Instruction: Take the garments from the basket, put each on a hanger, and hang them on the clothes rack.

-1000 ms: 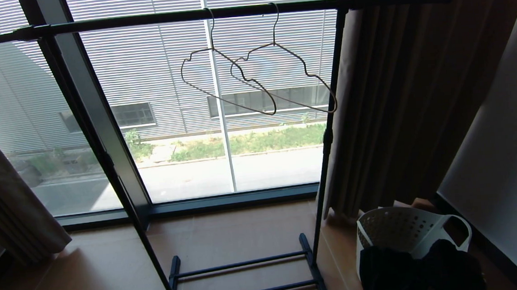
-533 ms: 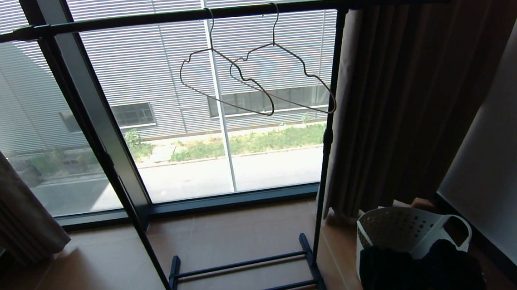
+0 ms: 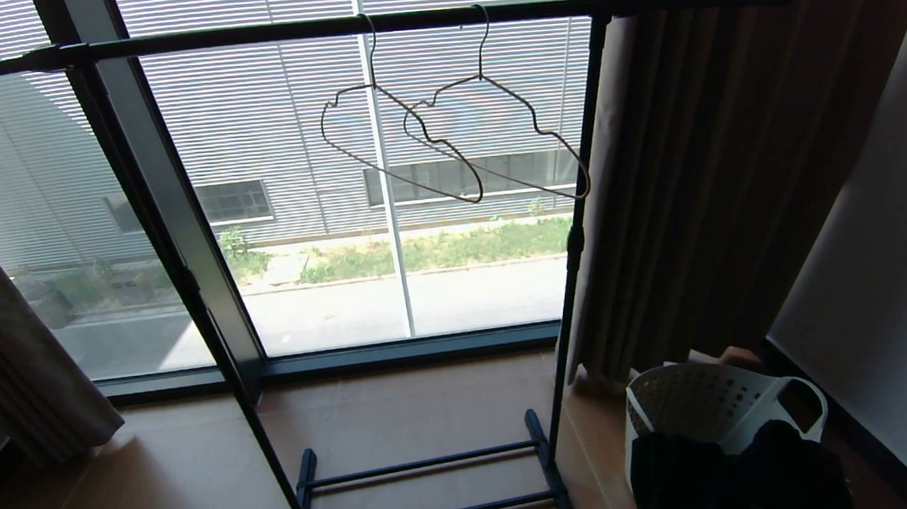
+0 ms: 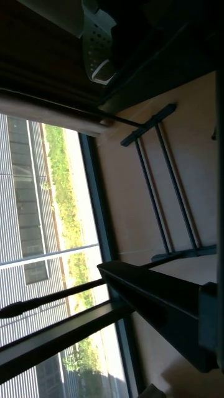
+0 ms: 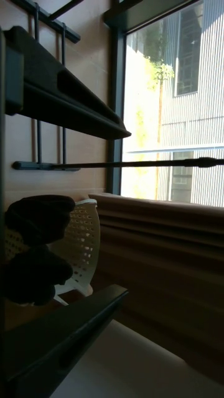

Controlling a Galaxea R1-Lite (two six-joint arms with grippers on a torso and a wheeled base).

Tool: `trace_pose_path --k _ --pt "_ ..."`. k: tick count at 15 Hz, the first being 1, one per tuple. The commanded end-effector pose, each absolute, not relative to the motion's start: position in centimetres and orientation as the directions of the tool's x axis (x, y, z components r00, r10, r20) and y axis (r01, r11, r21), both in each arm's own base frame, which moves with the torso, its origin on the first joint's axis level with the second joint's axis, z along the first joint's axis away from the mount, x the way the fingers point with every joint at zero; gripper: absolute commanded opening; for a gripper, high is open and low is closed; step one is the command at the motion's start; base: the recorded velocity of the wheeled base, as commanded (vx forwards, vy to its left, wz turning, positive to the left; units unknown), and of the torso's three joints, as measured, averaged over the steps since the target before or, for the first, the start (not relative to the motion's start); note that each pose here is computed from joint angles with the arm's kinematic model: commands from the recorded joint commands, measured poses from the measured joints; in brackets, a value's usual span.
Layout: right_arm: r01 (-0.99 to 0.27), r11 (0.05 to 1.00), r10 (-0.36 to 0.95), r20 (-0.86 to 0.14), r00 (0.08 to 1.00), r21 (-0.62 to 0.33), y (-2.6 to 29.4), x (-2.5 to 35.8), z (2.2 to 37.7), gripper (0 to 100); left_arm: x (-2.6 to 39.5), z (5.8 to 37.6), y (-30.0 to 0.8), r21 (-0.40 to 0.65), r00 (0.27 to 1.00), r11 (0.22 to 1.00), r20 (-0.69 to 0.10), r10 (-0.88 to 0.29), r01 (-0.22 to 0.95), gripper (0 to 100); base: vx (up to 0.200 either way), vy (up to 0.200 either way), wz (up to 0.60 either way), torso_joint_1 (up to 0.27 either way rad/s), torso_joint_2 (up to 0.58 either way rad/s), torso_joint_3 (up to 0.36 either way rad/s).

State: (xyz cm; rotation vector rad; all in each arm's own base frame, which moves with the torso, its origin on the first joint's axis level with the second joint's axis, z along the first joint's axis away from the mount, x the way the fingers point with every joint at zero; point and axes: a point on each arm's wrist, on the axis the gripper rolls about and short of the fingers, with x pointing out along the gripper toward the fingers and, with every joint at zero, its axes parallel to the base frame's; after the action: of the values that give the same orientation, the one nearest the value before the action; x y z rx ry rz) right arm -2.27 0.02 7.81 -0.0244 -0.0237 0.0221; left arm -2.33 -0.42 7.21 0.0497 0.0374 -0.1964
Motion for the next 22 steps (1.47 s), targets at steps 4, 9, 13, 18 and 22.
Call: trace_pose_path --k 4,9,13,18,22 --pt "-0.022 0.999 0.023 0.025 0.999 -0.026 0.02 -2.27 7.82 100 -2.30 7.17 -0.41 0.052 0.980 0.980 -0.047 -0.192 0.194 100 0.000 0.000 0.00 0.000 0.00 0.000" --pt "-0.024 0.999 0.025 0.023 0.999 -0.028 0.03 -2.27 7.80 100 -2.30 7.17 -0.43 0.053 0.978 0.978 -0.047 -0.201 0.203 100 0.000 0.000 0.00 0.000 0.00 0.000" --pt "-0.024 0.999 0.025 0.023 0.999 -0.028 0.03 -2.27 7.80 100 -2.30 7.17 -0.43 0.047 0.978 0.978 -0.047 -0.201 0.203 100 0.000 0.000 0.00 0.000 0.00 0.000" --pt "-0.024 0.999 0.025 0.023 0.999 -0.028 0.03 -2.27 7.80 100 -2.31 7.21 -0.43 0.048 0.979 0.978 -0.045 -0.201 0.203 100 0.000 0.000 0.00 -0.009 0.03 0.022" --pt "-0.024 0.999 0.025 0.023 0.999 -0.028 0.03 -2.27 7.80 100 -2.31 7.21 -0.43 0.048 0.979 0.978 -0.045 -0.201 0.203 100 0.000 0.000 0.00 -0.097 0.38 0.288"
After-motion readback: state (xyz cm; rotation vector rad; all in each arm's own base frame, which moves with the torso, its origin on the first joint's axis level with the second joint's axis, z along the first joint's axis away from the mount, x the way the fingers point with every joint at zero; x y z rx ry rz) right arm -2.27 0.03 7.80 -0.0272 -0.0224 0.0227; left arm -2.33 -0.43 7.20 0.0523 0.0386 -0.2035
